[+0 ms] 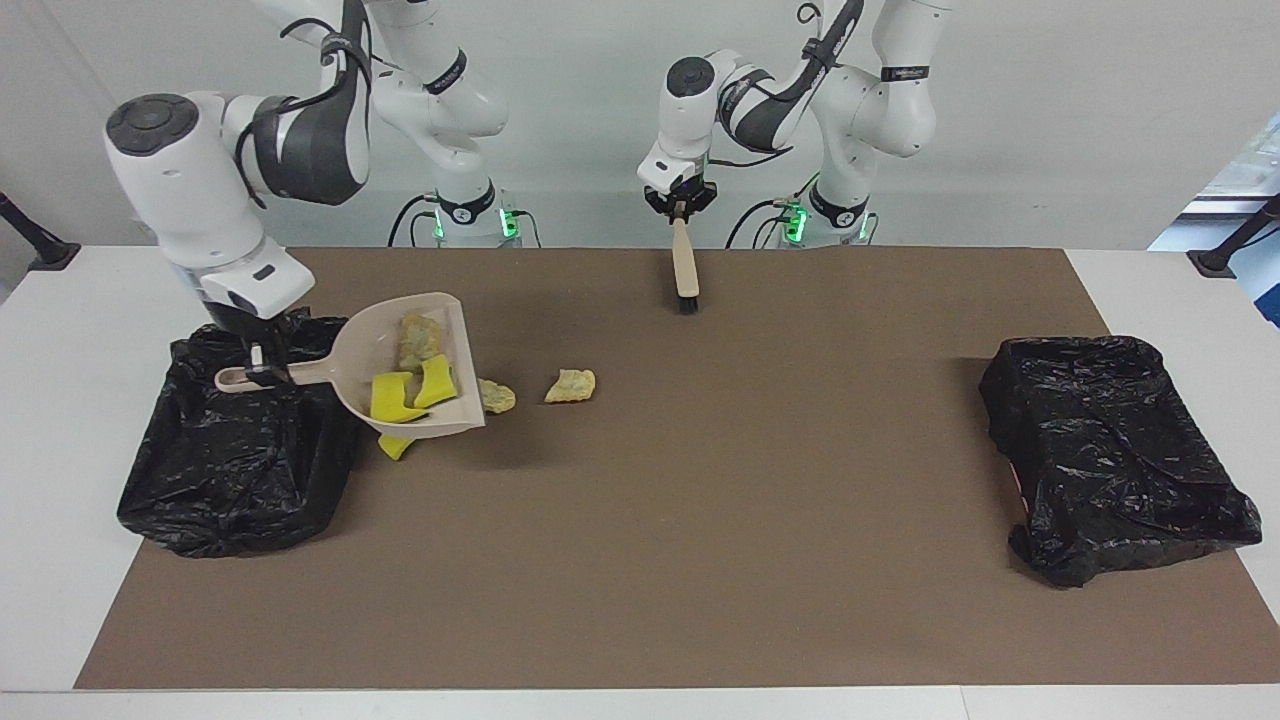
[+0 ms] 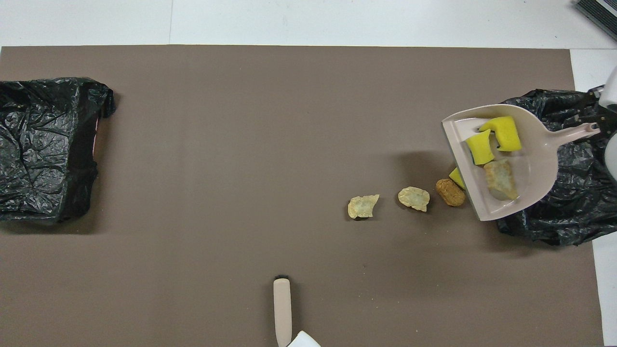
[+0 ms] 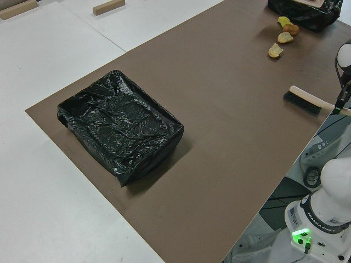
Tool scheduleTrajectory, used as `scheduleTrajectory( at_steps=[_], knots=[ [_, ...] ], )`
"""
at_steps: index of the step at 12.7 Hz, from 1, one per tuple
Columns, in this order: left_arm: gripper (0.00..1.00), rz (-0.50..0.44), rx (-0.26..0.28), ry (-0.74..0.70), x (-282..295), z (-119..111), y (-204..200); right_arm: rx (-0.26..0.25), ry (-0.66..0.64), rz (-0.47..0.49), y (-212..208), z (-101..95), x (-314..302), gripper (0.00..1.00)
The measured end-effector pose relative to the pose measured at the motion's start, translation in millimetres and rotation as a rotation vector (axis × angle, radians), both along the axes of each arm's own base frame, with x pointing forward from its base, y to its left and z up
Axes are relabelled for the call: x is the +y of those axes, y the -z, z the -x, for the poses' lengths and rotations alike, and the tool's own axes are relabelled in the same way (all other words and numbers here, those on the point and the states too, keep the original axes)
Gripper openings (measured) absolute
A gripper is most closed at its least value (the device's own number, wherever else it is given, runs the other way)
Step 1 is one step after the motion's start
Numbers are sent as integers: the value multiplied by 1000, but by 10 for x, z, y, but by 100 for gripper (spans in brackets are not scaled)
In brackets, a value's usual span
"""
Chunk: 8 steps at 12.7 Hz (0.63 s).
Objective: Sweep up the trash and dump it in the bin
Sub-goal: 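Carry the loaded dustpan with the right gripper to the nearby trash bag, then tilt the dustpan over the bag with the right gripper to dump debris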
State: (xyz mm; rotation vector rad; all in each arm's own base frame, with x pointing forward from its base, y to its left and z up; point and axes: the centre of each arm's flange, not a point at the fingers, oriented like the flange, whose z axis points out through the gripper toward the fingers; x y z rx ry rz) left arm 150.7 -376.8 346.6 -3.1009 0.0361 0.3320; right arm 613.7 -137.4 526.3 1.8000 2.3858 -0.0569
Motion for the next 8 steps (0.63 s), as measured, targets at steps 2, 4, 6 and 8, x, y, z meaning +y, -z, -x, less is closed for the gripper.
scheduleTrajectory(
  at_steps=[2, 4, 6, 8],
  knots=[
    [26, 1, 2, 7, 7, -3, 8, -50, 18, 24, -43, 12, -441, 31],
    [33, -1, 4, 8, 25, -19, 21, -112, 34, 96, -119, 51, -846, 31],
    [41, 0, 10, 10, 55, -74, 29, -185, 35, 185, -231, 69, -1118, 31],
    [48, 0, 21, 15, 117, -209, 55, -208, 22, 250, -284, 82, -1235, 31]
  ],
)
